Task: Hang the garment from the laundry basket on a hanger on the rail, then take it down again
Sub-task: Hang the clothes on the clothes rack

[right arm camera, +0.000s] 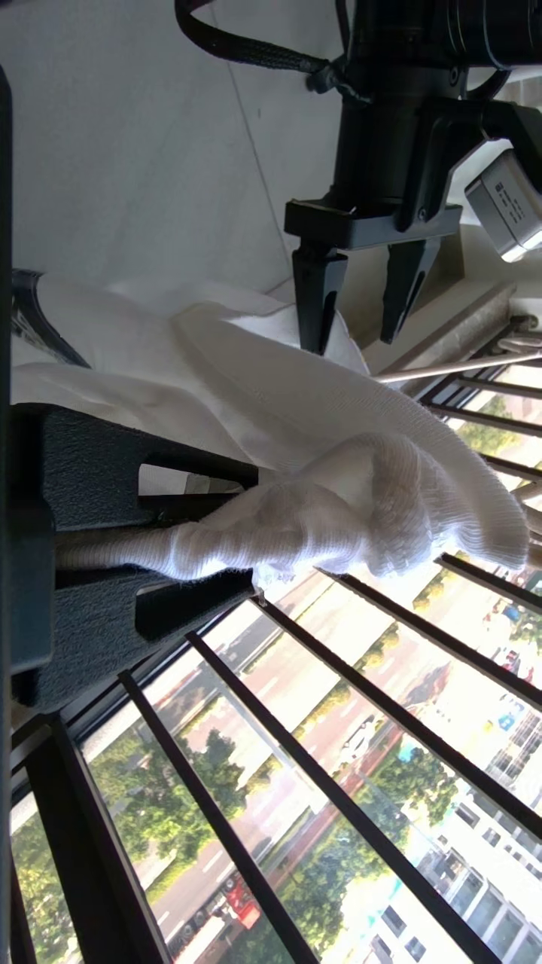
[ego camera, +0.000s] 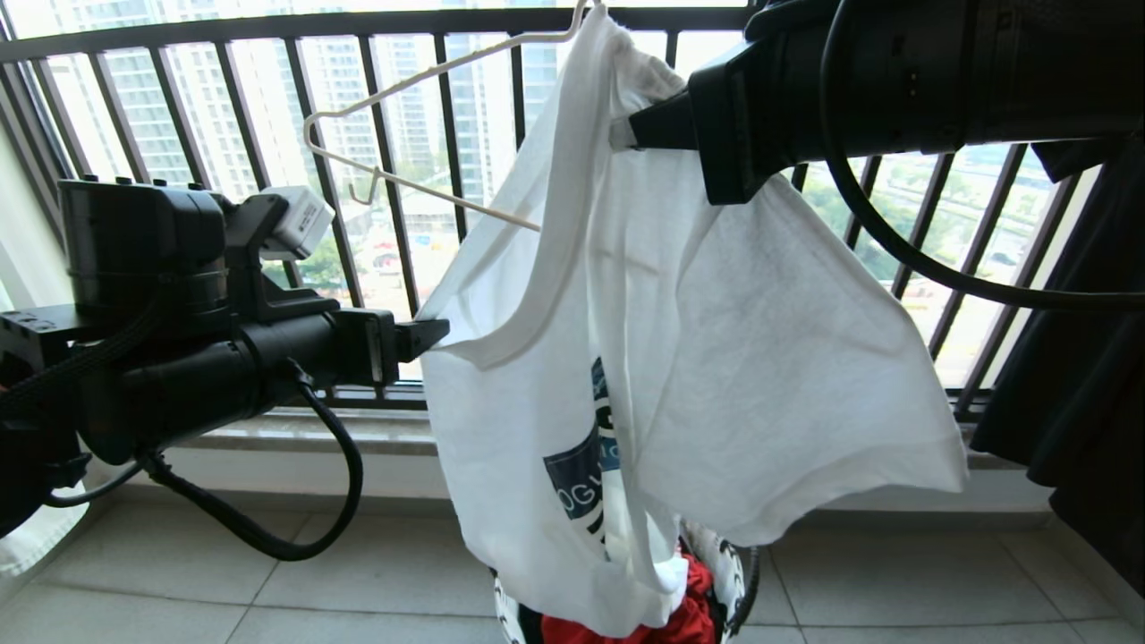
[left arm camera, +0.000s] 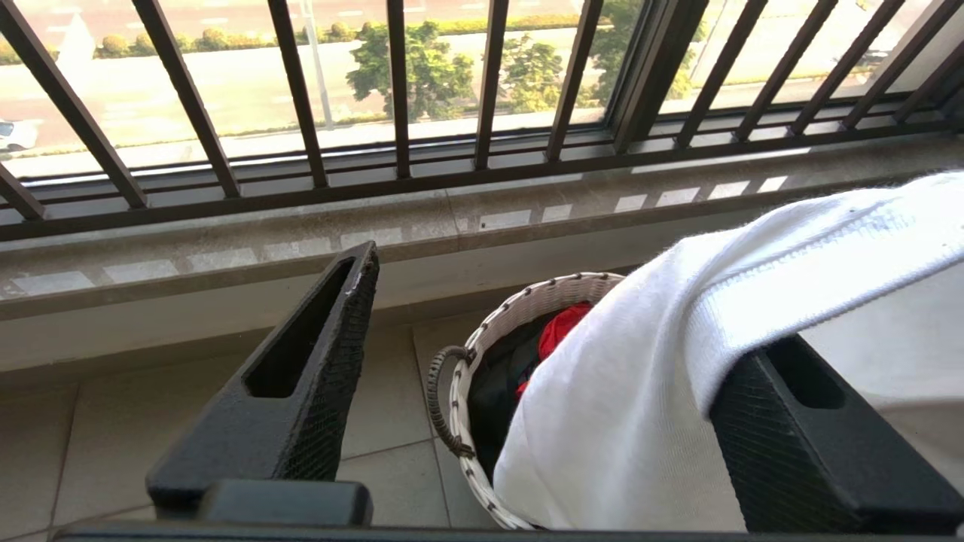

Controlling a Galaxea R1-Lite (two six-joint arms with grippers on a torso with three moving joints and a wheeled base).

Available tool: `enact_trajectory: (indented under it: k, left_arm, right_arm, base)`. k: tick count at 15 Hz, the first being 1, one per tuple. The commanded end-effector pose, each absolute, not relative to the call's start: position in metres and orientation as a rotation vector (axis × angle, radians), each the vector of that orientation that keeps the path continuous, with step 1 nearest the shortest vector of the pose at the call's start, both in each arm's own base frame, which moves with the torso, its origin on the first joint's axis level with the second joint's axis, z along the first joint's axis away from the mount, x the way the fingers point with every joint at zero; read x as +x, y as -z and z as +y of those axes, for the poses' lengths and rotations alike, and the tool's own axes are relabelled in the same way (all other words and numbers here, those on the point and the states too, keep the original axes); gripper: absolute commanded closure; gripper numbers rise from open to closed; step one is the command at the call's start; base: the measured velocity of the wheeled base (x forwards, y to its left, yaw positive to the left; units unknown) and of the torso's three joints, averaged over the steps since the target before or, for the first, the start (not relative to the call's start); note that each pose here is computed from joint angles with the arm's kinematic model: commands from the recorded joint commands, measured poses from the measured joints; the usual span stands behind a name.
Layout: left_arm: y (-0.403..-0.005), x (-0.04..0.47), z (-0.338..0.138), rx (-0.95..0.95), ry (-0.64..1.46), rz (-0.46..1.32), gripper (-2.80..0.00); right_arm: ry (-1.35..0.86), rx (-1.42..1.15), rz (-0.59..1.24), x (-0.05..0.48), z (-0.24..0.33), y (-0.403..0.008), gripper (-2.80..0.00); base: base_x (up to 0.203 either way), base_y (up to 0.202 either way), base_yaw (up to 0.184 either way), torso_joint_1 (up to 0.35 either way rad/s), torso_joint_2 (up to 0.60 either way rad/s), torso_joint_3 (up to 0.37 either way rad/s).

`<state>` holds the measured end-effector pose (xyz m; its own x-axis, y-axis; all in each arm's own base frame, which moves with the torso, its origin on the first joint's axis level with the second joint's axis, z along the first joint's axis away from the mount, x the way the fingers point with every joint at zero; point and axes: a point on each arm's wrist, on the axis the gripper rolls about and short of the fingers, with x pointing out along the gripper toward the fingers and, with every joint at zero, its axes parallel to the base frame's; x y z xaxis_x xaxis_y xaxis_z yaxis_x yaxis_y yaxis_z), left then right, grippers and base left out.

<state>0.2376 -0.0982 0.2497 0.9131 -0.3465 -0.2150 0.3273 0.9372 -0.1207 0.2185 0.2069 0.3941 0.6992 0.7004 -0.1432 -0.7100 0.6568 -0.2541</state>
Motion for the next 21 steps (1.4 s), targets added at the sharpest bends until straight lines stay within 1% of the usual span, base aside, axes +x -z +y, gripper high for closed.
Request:
enact_trajectory:
  k: [1, 8, 16, 21]
  left_arm:
    - [-0.251, 0.237, -0.098, -0.085, 0.345, 0.230, 0.00]
    - [-0.255, 0.241, -0.091, -0.093, 0.319, 0.215, 0.00]
    - [-0.255, 0.261, -0.069, -0.102, 0.218, 0.215, 0.00]
    - [-0.259, 0.264, -0.061, -0.107, 0.189, 0.197, 0.00]
  right_arm:
    - [-0.800, -0.304, 0.035, 0.218, 0.206, -0.394, 0.00]
    - [-0.802, -0.319, 0.089, 0.210, 0.197, -0.386, 0.00]
    - [-0.803, -0.314, 0.104, 0.202, 0.184, -0.384, 0.00]
    - [-0.794, -0.327, 0.132, 0.209, 0.184, -0.370, 0.00]
  base:
    - [0.000, 0.000, 0.000, 0.000, 0.00, 0.000]
    - [0.000, 0.000, 0.000, 0.000, 0.00, 0.000]
    - [0.000, 0.000, 0.000, 0.000, 0.00, 0.000]
    - [0.000, 0.000, 0.000, 0.000, 0.00, 0.000]
